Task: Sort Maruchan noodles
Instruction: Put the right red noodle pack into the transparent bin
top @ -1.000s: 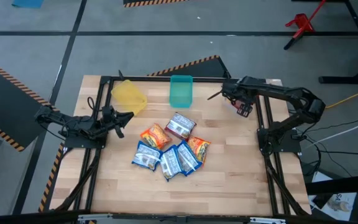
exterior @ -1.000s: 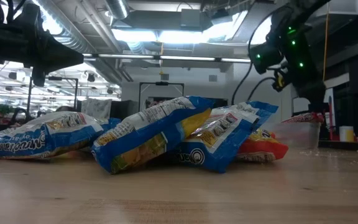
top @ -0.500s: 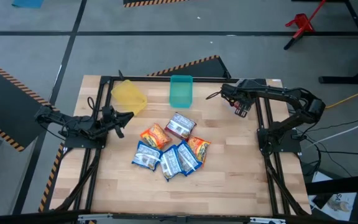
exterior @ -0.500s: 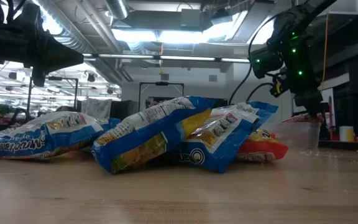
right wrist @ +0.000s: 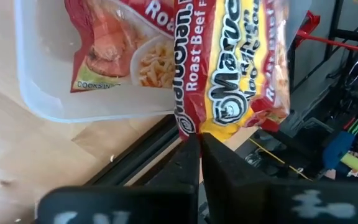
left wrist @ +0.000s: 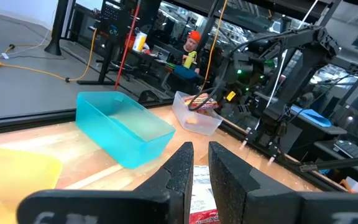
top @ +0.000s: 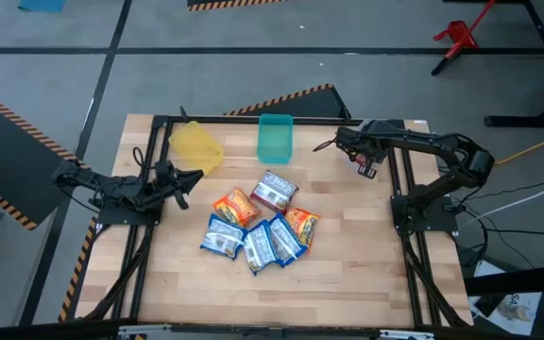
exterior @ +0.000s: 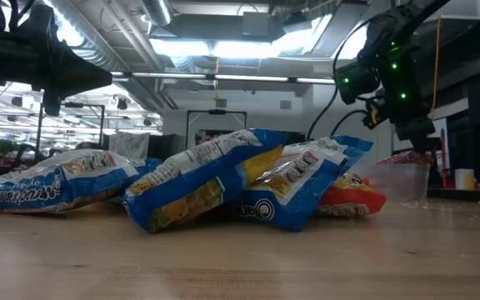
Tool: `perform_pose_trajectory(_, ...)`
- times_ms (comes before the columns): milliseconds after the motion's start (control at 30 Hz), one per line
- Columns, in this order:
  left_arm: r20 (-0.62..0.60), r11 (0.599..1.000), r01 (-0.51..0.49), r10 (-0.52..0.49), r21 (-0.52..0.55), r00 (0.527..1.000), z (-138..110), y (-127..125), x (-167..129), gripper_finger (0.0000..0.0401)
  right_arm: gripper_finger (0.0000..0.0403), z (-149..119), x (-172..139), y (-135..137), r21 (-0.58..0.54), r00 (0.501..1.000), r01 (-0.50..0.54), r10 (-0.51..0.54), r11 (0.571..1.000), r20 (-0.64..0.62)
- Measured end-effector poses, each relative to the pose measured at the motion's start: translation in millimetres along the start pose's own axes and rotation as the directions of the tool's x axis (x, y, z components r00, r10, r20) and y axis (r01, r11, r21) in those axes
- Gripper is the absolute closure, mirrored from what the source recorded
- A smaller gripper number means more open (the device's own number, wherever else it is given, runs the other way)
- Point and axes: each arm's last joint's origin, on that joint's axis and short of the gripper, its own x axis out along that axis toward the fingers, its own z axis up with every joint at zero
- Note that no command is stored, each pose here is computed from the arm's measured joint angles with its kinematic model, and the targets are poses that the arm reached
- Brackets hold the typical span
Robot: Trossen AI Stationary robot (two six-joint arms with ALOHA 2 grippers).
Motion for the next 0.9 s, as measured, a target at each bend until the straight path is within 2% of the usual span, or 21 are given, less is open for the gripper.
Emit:
perform_pose_trajectory(233,0.000,1.000,0.000,0.000,0.000,1.000,0.0,0.0,0.0,0.0357,0.0402,2.3,-30.5,-8.0,0.033,0.995,-0.050,0.046,0.998,0.091)
perform_pose_trajectory(400,0.000,1.000,0.000,0.000,0.000,1.000,0.0,0.0,0.0,0.0357,0.0400,6.0,-44.6,-7.0,0.022,0.981,-0.135,0.130,0.991,0.146)
perform_pose_trajectory(467,0.000,1.000,0.000,0.000,0.000,1.000,0.0,0.0,0.0,0.0357,0.0392,5.3,-44.3,-7.9,0.053,0.985,-0.114,0.106,0.992,0.139)
perform_pose_trajectory(500,0.000,1.000,0.000,0.000,0.000,1.000,0.0,0.0,0.0,0.0357,0.0385,4.5,-43.6,-9.8,0.112,0.990,-0.079,0.064,0.991,0.129)
perform_pose_trajectory(567,0.000,1.000,0.000,0.000,0.001,1.000,0.0,0.0,0.0,0.0357,0.0365,3.1,-40.4,-18.1,0.257,0.993,0.026,-0.054,0.966,0.102)
perform_pose_trajectory(633,0.000,1.000,0.000,0.000,0.001,1.000,0.0,0.0,0.0,0.0357,0.0338,2.3,-37.1,-24.7,0.318,0.991,0.073,-0.103,0.945,0.081)
perform_pose_trajectory(767,0.000,1.000,0.000,0.000,0.001,1.000,0.0,0.0,0.0,0.0357,0.0260,5.9,-27.8,-38.7,0.419,0.995,0.013,-0.056,0.908,0.088)
perform_pose_trajectory(900,0.000,1.000,0.000,0.000,0.002,1.000,0.0,0.0,0.0,0.0357,0.0167,7.7,-17.9,-55.6,0.540,0.994,0.013,-0.071,0.842,0.087)
